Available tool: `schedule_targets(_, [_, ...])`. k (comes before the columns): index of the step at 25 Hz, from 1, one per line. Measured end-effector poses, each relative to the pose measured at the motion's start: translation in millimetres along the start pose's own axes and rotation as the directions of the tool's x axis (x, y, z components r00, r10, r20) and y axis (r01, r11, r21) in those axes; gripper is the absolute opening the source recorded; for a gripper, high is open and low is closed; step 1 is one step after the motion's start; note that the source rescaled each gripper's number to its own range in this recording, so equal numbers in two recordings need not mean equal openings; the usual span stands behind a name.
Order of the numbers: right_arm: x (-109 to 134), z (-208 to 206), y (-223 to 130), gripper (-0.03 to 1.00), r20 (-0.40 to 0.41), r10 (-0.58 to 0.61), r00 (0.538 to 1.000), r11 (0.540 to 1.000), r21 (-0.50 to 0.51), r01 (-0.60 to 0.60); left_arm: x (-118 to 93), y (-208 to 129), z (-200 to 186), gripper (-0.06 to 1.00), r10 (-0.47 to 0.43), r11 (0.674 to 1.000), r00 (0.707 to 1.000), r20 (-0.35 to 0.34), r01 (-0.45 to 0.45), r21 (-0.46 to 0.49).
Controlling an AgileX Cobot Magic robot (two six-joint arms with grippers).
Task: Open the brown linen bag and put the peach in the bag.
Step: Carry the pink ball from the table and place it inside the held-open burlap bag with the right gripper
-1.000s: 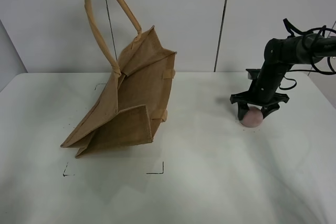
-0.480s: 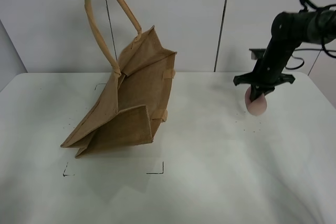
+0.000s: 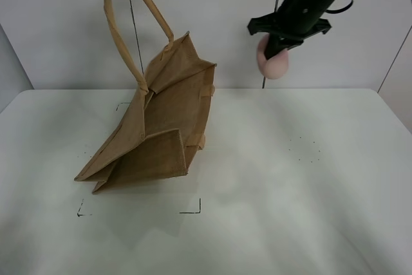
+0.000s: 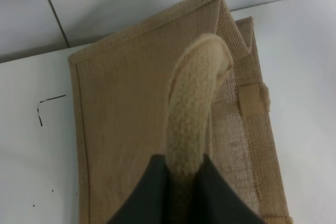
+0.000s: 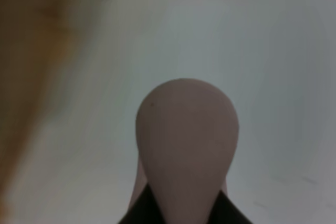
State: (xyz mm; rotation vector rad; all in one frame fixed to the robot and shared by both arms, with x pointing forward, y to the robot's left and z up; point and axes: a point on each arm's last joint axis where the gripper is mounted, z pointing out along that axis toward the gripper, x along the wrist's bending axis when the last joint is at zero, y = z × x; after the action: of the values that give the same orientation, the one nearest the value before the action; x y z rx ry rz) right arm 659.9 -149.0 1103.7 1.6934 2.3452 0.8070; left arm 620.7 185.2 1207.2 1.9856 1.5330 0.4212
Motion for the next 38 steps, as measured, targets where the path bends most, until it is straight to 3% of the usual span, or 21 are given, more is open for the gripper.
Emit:
schedule_targets(6, [69.7,39.7,0.5,0.00,-0.111,-0.097,0.989,0.993,-0.072,0.089,0.0,0.0,0.0,0.00,0.000,1.000,1.000,0.000,0.000,0.000])
schedule_targets(13, [105.7,119.9,-15.6,0.00,-0.180,-0.207,0.962,0.978,-0.065,0.199,0.0,0.0,0.0,0.00,0.000,1.000,1.000,0.000,0.000,0.000])
schedule_targets(19, [115.5,159.5,-25.0,0.00,-0.289,-0.349,0.891,0.937,-0.126,0.326,-0.2,0.0,0.0,0.00,-0.001,1.000,1.000,0.002,0.001,0.000])
schedule_targets(24, [120.7,159.9,-22.6,0.00,-0.283,-0.521,0.805,0.852,-0.231,0.470,-1.7,0.0,0.0,0.00,-0.006,1.000,1.000,0.018,0.006,0.001])
schedule_targets(27, [119.9,163.2,-21.8,0.00,-0.256,-0.574,0.778,0.816,-0.260,0.516,-1.7,0.0,0.0,0.00,-0.006,1.000,1.000,0.019,0.006,0.001])
schedule_targets(31, [118.0,178.6,-25.1,0.00,-0.249,-0.589,0.769,0.804,-0.274,0.528,-1.7,0.0,0.0,0.00,-0.006,1.000,1.000,0.019,0.006,0.001])
schedule_targets(38, [116.6,202.1,-30.6,0.00,-0.271,-0.559,0.784,0.823,-0.296,0.484,-1.9,-0.1,0.0,0.00,-0.007,1.000,1.000,0.021,0.007,0.001])
